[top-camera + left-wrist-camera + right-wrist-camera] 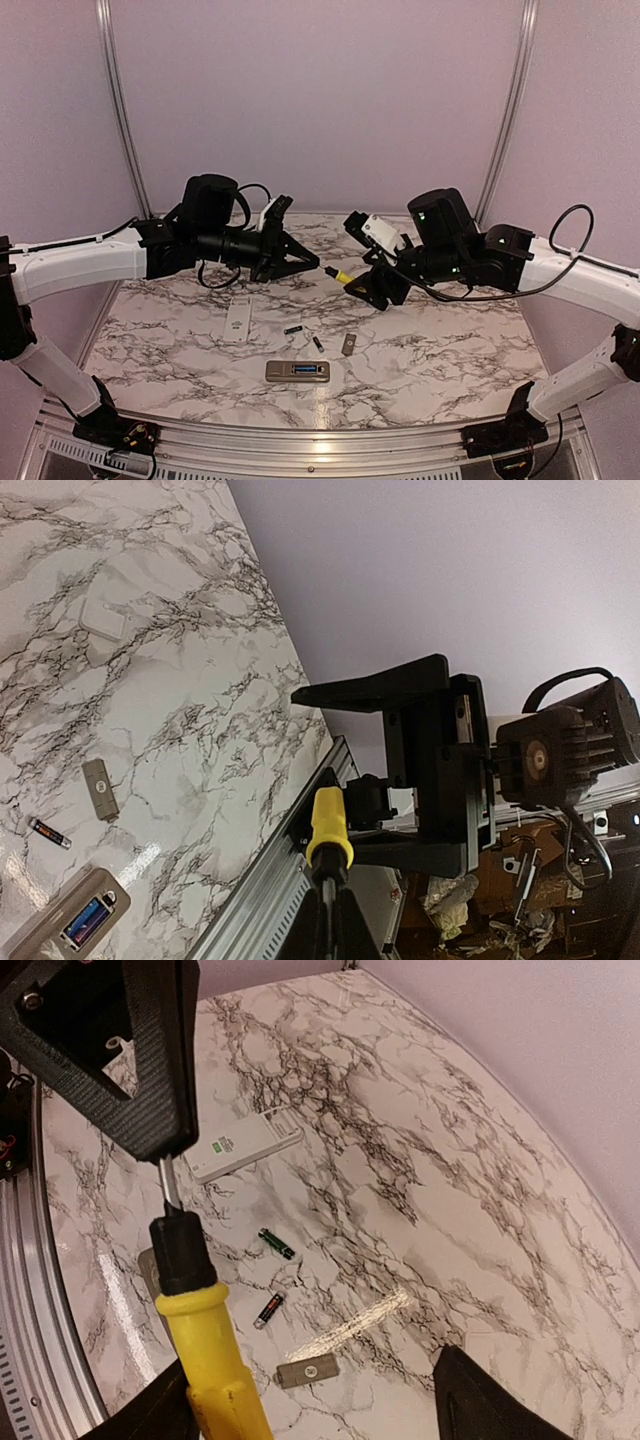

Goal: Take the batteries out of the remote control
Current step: Pass from the right arm to the left

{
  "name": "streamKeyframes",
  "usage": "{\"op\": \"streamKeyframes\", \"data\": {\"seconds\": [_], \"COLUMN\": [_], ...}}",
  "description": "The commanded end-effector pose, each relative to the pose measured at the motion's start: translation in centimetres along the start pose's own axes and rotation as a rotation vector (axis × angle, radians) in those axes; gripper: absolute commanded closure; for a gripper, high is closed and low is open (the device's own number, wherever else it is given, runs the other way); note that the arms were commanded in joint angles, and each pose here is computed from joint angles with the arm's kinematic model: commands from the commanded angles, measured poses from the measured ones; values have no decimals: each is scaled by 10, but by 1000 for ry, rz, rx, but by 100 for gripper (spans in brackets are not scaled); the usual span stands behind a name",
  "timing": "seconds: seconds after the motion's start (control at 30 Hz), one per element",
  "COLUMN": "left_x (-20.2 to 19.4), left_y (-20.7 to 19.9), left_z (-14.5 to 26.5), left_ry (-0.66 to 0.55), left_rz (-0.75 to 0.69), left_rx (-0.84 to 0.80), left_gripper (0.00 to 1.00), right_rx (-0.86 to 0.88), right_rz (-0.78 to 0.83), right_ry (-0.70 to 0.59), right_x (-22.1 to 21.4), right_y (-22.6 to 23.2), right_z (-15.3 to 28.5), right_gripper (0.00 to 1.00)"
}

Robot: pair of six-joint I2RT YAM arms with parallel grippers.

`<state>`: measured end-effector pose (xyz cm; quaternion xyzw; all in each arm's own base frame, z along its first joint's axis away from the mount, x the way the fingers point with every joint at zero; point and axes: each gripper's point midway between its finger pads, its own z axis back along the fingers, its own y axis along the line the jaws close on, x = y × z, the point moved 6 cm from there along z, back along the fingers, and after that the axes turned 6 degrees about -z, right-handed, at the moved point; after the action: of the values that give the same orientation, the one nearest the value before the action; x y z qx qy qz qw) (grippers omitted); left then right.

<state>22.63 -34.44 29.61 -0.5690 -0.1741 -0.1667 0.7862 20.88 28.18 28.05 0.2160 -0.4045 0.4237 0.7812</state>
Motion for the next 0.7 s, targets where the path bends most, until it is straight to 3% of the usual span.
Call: {"op": "streamKeyframes", "data": {"seconds": [0.0,0.1,0.27,0.53,0.67], "left_x": [4,3,3,10,15], "left_y": [-11,-9,-9,-1,5], "left_z": [11,14,20,37,53], "left_ry": [-43,-49,-69,-174,-248], "left_rz": [-57,-61,-74,-90,-88], "left_rx": [-21,-8,5,130,200], "left_gripper": [100,100,100,100,100], "right_rx": [-50,-97,-146,-146,-170], "right_rz": [-24,-31,-54,-104,-239], "right_ry": [-72,-79,-97,-141,-151], "right_x": [26,30,39,54,56], "right_y": [-4,-10,-15,-20,-39], "right_z": [5,4,5,12,15], "right_gripper": [23,22,2,1,1]}}
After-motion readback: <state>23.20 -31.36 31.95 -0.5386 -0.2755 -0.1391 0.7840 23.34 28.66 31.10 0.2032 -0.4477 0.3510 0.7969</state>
